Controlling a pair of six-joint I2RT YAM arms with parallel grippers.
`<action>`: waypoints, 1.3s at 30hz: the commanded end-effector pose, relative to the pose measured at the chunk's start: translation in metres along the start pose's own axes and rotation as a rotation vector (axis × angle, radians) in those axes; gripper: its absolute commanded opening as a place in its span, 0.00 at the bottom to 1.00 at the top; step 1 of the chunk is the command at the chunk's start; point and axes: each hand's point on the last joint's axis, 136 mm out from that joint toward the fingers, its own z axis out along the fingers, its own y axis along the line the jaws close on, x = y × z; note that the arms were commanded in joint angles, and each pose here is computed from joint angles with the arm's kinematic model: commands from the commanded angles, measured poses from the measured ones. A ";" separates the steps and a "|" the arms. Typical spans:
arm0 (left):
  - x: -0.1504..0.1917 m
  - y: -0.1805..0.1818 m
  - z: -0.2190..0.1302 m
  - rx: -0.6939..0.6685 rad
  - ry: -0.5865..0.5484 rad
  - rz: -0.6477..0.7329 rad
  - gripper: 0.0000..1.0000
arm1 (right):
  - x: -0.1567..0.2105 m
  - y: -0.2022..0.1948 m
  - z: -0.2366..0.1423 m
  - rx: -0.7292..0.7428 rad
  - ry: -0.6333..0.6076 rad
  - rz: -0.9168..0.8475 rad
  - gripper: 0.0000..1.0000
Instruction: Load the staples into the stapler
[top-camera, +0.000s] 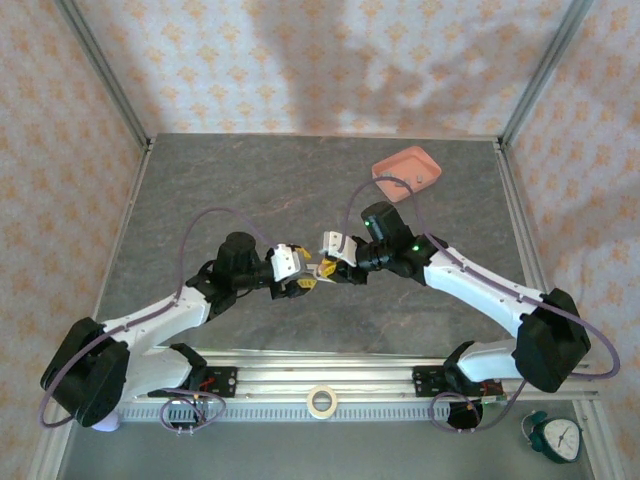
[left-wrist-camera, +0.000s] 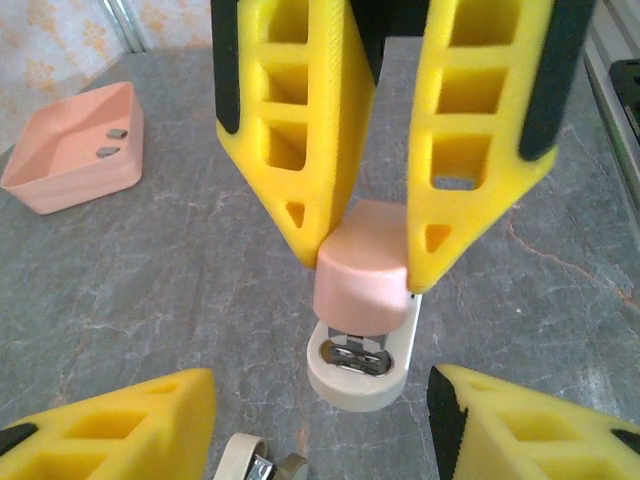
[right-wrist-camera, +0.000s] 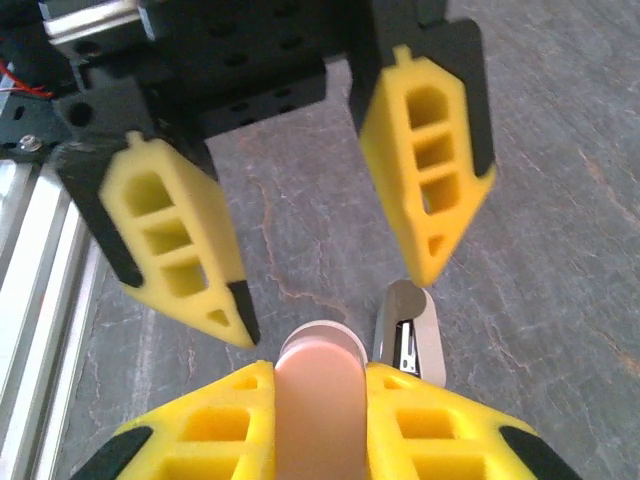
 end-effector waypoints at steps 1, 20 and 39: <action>-0.017 -0.002 0.005 0.038 -0.045 0.075 0.58 | -0.018 0.006 -0.008 -0.034 -0.050 -0.064 0.21; -0.009 -0.014 0.009 0.118 -0.009 0.098 0.44 | -0.030 0.004 -0.010 -0.043 -0.086 -0.072 0.21; -0.013 -0.017 0.008 0.142 -0.023 0.087 0.24 | -0.030 0.004 -0.008 -0.061 -0.076 -0.058 0.21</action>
